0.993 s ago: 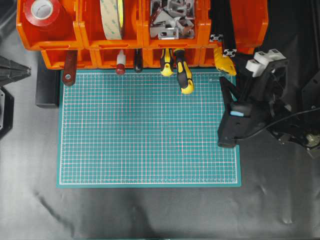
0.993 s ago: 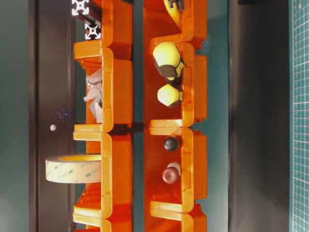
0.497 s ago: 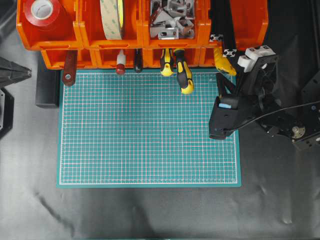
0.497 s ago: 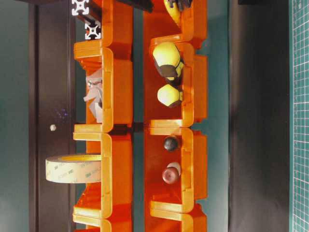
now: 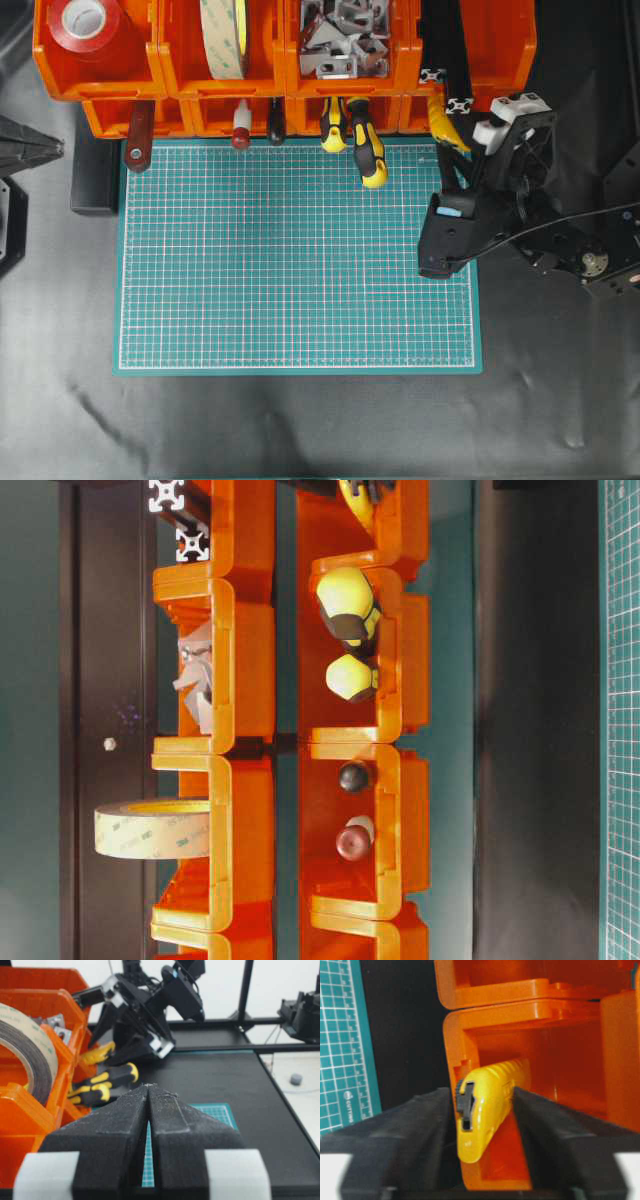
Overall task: Pick cutter from container rack with right arm.
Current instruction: 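Close the right gripper on the yellow utility knife's handle, then pull the knife out of the rack and carry it over the mat, then lower the knife onto the mat and open the right gripper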
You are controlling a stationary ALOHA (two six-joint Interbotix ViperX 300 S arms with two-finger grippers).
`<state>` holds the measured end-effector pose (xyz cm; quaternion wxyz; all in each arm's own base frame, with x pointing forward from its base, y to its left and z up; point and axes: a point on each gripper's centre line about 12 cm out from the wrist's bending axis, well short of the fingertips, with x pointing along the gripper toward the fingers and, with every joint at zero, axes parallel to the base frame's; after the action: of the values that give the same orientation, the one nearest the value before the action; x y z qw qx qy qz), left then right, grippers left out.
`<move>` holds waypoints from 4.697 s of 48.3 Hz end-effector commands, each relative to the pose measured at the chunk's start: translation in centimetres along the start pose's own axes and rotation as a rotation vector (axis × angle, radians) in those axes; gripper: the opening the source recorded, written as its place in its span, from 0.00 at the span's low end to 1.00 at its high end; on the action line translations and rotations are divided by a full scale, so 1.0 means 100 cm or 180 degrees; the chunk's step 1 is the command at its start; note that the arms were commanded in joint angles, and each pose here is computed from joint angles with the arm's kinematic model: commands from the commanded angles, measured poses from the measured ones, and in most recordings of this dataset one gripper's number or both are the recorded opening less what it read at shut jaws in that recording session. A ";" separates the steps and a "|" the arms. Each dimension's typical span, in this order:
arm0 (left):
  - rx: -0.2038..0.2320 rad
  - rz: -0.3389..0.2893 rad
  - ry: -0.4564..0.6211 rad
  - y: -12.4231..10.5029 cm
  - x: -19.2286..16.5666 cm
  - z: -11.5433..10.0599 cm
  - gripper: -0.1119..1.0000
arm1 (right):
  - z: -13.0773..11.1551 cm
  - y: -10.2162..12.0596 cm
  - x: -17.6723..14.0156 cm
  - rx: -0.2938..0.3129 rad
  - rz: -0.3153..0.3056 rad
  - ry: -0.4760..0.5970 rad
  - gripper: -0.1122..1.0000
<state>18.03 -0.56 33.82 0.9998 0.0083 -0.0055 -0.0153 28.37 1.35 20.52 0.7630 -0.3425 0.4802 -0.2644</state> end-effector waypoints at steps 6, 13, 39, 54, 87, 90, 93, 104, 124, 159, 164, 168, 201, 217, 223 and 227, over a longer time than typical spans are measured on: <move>0.0000 -0.0005 -0.0044 0.000 0.001 0.005 0.10 | 0.003 0.001 -0.003 0.0096 0.0115 -0.0005 0.37; 0.0000 -0.0005 -0.0044 0.000 0.001 0.005 0.10 | 0.007 0.001 -0.007 0.0112 0.0133 -0.0022 0.37; -0.0001 -0.0023 -0.0074 -0.001 -0.002 0.006 0.10 | 0.058 -0.022 -0.099 0.0250 -0.0134 -0.0251 0.35; 0.0003 -0.0052 -0.0084 -0.003 -0.003 0.007 0.10 | 0.116 -0.025 -0.179 -0.0116 -0.0151 -0.0438 0.35; -0.0007 -0.0035 -0.0274 -0.002 -0.015 0.018 0.10 | 0.160 0.054 -0.159 -0.0591 0.0516 -0.1434 0.35; -0.0008 -0.0034 -0.0294 -0.002 -0.017 0.019 0.10 | 0.158 0.062 -0.147 -0.0669 0.0581 -0.1470 0.35; -0.0007 -0.0024 -0.0303 -0.001 -0.018 0.019 0.10 | 0.157 0.068 -0.135 -0.0730 0.0651 -0.1514 0.35; -0.0021 -0.0016 -0.0283 -0.001 -0.018 0.016 0.10 | 0.158 0.089 -0.088 -0.0903 0.0939 -0.1668 0.35; -0.0027 -0.0030 -0.0318 -0.001 -0.020 0.018 0.10 | 0.155 0.088 -0.011 -0.0911 0.1064 -0.1529 0.35; -0.0124 -0.0035 -0.0264 -0.001 -0.017 0.014 0.10 | 0.137 0.100 0.032 -0.0833 0.1345 -0.1355 0.35; -0.0183 -0.0042 -0.0258 -0.002 -0.017 0.014 0.10 | 0.134 0.104 0.032 -0.0818 0.1394 -0.1332 0.35; -0.0202 -0.0043 -0.0263 -0.002 -0.017 0.014 0.10 | 0.133 0.105 0.032 -0.0780 0.1441 -0.1318 0.35; -0.0198 -0.0048 -0.0287 -0.002 -0.019 0.016 0.10 | 0.115 0.119 0.030 -0.0594 0.1752 -0.1158 0.60; -0.0203 -0.0048 -0.0278 -0.002 -0.019 0.015 0.10 | 0.096 0.132 0.026 -0.0351 0.2025 -0.0870 0.78; -0.0203 -0.0048 -0.0283 -0.002 -0.019 0.015 0.10 | 0.092 0.134 0.019 -0.0274 0.2100 -0.0825 0.78; -0.0198 -0.0048 -0.0283 -0.002 -0.019 0.015 0.10 | 0.095 0.127 0.013 -0.0060 0.2159 -0.0803 0.78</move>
<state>16.00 -0.69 34.93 0.9984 -0.0241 -0.0463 -0.0225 38.24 10.36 10.24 0.8351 -0.2301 0.4966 0.0559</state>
